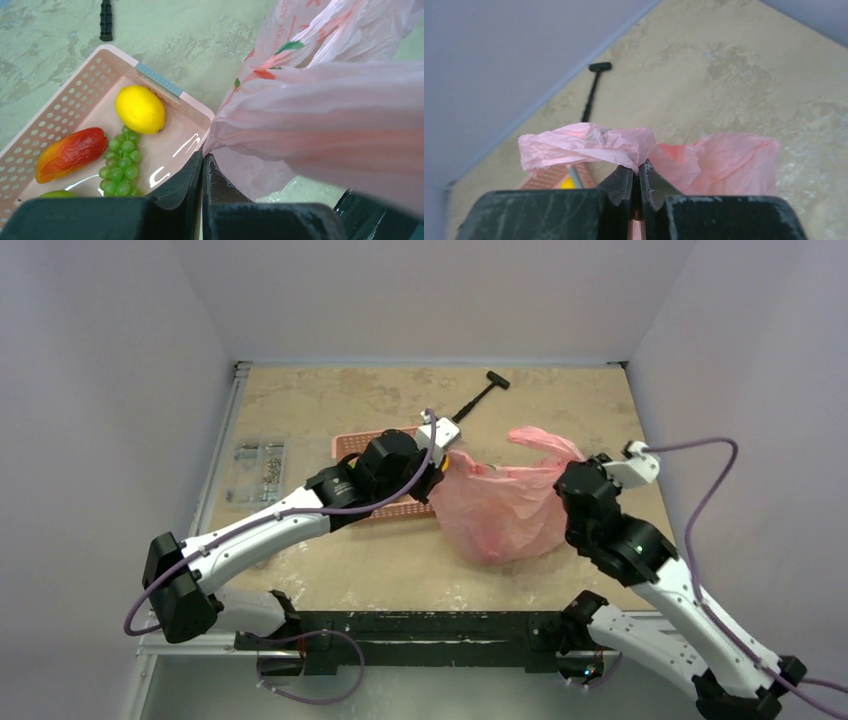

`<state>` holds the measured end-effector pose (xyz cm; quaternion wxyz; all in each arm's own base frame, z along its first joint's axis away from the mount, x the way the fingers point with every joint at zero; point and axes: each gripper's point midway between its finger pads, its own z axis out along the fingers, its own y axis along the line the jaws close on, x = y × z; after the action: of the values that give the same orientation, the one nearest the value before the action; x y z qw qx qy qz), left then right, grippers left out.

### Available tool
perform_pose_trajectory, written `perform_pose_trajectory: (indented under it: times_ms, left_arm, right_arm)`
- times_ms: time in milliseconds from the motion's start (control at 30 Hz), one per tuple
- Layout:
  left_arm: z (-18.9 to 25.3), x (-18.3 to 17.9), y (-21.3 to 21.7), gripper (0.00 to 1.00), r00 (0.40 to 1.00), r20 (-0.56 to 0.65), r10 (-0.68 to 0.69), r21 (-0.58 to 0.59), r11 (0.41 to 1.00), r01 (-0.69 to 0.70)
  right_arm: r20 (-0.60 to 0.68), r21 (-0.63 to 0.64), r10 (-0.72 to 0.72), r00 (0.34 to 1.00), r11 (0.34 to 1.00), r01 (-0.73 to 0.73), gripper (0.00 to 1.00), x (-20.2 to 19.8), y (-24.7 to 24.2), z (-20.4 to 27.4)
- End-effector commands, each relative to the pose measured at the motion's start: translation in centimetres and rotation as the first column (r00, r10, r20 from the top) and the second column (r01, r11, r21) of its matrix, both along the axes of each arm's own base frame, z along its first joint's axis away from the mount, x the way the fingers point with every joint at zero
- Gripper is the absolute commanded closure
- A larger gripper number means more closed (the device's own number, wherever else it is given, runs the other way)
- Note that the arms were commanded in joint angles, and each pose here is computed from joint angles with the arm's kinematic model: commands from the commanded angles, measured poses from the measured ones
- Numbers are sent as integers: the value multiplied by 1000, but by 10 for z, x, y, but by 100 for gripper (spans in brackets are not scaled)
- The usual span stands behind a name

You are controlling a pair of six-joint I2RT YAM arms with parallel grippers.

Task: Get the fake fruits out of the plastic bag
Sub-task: Untie the plastic bag at the center of the board, then adjust the plastic bag at the center of the board.

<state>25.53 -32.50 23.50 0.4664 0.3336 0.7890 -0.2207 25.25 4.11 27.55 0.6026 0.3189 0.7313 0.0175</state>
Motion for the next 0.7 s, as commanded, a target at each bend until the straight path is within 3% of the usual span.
perform_pose_trajectory:
  times_ms: [0,133,367,467,500,667]
  left_arm:
    - [36,10,11,100,995,73,74,-136,989,-63]
    - [52,5,13,100,993,104,52,-226,974,-27]
    - [76,-8,14,100,989,148,-19,-333,940,67]
    - [77,-6,15,100,989,144,-15,-339,938,64]
    - [76,-6,15,100,990,141,-16,-340,938,63]
    - [76,-4,16,100,991,131,-14,-346,936,59]
  right_arm:
    - [233,327,-35,972,944,-45,100,-13,-2,40]
    - [281,387,7,960,914,-120,100,-19,4,51]
    - [229,222,222,948,936,-273,100,-16,30,42]
    - [222,140,372,901,903,-407,84,-19,50,43]
    - [204,116,398,895,897,-425,73,-20,52,43]
    - [39,-10,414,910,910,-413,37,-19,45,34]
